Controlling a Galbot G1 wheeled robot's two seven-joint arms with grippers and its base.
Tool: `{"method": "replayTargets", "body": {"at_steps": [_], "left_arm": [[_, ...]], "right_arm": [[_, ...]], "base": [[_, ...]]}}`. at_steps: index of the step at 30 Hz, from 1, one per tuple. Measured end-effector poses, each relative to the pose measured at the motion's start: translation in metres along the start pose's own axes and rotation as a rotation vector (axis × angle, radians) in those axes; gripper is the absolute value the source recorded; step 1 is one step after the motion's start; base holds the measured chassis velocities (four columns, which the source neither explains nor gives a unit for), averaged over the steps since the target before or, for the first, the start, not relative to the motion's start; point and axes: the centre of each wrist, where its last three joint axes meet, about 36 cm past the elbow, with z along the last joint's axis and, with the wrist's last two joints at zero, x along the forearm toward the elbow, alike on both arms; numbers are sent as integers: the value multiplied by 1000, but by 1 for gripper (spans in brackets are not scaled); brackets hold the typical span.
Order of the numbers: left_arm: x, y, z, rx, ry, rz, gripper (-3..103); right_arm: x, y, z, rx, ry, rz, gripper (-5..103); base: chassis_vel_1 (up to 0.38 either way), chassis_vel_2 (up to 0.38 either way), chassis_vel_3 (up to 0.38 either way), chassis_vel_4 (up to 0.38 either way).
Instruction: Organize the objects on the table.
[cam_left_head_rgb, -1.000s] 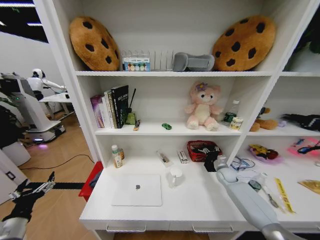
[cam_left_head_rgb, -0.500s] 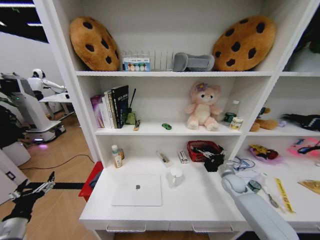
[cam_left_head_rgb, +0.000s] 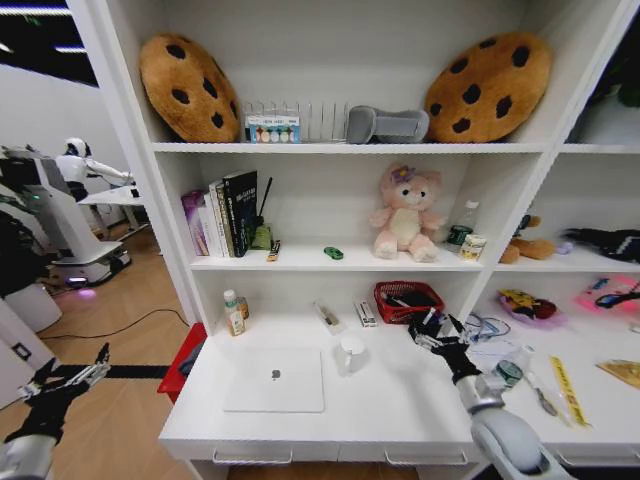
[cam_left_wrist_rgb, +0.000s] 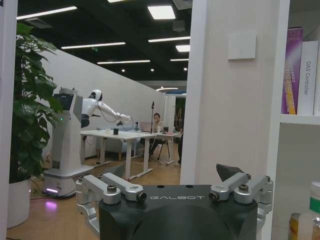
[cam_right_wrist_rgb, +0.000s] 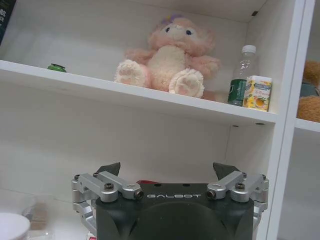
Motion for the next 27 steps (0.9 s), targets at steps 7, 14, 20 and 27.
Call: {"method": "replayTargets", "body": {"at_steps": [7,14,20,27], "left_arm": [[0,0,0,0,0,0,100],[0,0,0,0,0,0,100],[0,0,0,0,0,0,100],[0,0,0,0,0,0,100]], "right_arm": [[46,5,-4,-21,7,44,100],[64,-6,-1,-7,9,80,100],[68,-2,-2,-39,11,97,100],[65,-3,-5,-32,-6,99,100]], "base": [[0,0,0,0],[0,0,0,0],[0,0,0,0],[0,0,0,0]]}}
